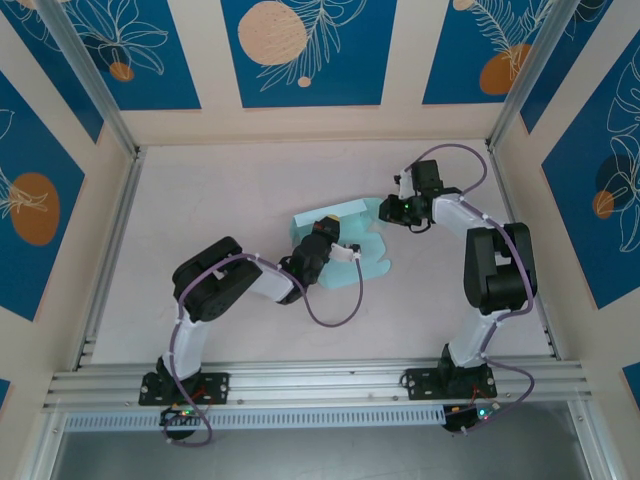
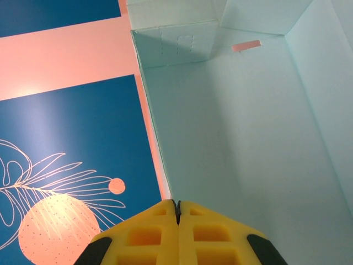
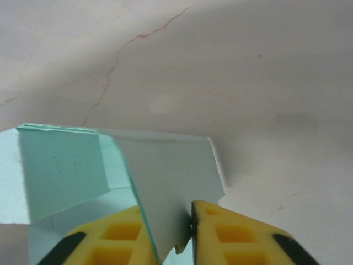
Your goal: Fold the paper box
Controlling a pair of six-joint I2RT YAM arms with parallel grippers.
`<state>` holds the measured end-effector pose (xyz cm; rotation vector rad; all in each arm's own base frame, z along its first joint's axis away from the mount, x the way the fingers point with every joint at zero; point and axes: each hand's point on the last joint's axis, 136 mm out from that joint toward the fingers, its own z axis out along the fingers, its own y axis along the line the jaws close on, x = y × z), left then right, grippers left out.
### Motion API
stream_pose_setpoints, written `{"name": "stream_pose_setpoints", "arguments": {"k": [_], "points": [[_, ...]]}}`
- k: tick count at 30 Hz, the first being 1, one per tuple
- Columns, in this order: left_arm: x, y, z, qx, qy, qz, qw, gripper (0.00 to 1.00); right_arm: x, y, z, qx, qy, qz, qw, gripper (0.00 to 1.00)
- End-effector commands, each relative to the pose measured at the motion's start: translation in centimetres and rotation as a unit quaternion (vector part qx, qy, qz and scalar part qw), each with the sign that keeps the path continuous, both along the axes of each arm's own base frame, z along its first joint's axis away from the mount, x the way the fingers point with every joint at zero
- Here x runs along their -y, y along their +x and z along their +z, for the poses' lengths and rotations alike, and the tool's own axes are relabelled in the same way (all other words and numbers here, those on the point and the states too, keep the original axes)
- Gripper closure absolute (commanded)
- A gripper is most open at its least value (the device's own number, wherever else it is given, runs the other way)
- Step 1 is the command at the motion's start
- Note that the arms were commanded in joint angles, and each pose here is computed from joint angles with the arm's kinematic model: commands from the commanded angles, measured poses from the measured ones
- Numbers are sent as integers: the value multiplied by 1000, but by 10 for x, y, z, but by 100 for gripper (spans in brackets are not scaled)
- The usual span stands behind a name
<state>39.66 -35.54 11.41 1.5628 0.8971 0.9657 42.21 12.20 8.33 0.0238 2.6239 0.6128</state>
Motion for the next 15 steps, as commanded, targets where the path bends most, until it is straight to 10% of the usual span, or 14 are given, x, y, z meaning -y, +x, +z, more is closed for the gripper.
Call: {"name": "stream_pose_setpoints", "arguments": {"k": [1, 15], "points": [[3, -6, -30, -25, 48, -17, 998, 100, -14, 0, 17, 4, 3, 13, 1000, 84], [6, -9, -31, -21, 53, -22, 998, 100, -56, -6, 43, -19, 56, 9, 998, 85]]}}
